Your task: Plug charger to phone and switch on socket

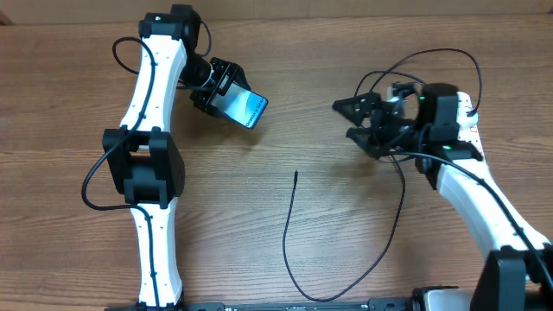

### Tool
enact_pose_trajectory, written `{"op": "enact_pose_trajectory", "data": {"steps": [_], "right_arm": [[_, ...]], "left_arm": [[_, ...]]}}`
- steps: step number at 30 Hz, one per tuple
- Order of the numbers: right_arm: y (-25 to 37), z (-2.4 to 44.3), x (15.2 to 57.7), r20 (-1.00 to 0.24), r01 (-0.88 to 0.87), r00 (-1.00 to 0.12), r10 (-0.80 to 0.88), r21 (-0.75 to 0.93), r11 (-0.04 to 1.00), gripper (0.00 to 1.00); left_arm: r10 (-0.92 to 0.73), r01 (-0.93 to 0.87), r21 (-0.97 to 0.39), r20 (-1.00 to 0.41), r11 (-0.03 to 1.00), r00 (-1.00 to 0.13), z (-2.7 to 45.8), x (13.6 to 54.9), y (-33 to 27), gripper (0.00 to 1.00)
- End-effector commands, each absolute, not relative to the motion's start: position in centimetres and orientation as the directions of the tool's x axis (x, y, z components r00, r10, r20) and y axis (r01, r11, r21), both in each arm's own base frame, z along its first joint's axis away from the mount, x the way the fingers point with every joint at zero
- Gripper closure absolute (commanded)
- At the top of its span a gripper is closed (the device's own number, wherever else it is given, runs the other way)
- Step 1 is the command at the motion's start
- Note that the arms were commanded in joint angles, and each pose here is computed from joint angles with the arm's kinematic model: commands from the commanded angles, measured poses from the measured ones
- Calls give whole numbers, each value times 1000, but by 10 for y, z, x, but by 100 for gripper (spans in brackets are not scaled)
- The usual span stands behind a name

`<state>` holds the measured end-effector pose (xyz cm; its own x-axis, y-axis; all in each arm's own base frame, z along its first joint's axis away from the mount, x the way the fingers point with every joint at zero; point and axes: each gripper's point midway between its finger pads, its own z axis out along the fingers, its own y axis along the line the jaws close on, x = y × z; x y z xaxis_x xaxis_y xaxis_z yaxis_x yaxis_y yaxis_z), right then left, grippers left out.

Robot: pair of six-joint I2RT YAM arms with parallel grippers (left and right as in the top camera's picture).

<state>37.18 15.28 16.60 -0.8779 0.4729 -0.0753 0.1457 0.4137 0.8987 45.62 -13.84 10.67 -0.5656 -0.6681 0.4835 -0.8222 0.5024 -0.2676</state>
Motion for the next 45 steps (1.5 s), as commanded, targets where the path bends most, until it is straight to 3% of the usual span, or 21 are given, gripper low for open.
{"op": "enact_pose_trajectory", "data": {"steps": [1, 12, 19, 42, 45], "right_arm": [[176, 170, 372, -85, 113, -898, 431, 903, 415, 0], [213, 158, 364, -160, 79, -900, 406, 855, 512, 0], [221, 152, 364, -202, 78, -885, 419, 824, 561, 0], [211, 143, 371, -234, 115, -853, 466, 786, 607, 0], [209, 142, 372, -239, 122, -848, 472, 780, 613, 7]], "left_arm": [[-706, -856, -232, 489, 461, -513, 113, 455, -152, 96], [-732, -888, -160, 512, 432, -448, 112, 442, -187, 96], [-713, -871, -146, 520, 469, -471, 112, 428, -216, 96], [-571, -827, -178, 645, 533, -507, 129, 395, -280, 96], [-568, -823, -177, 645, 540, -511, 129, 393, -283, 96]]}}
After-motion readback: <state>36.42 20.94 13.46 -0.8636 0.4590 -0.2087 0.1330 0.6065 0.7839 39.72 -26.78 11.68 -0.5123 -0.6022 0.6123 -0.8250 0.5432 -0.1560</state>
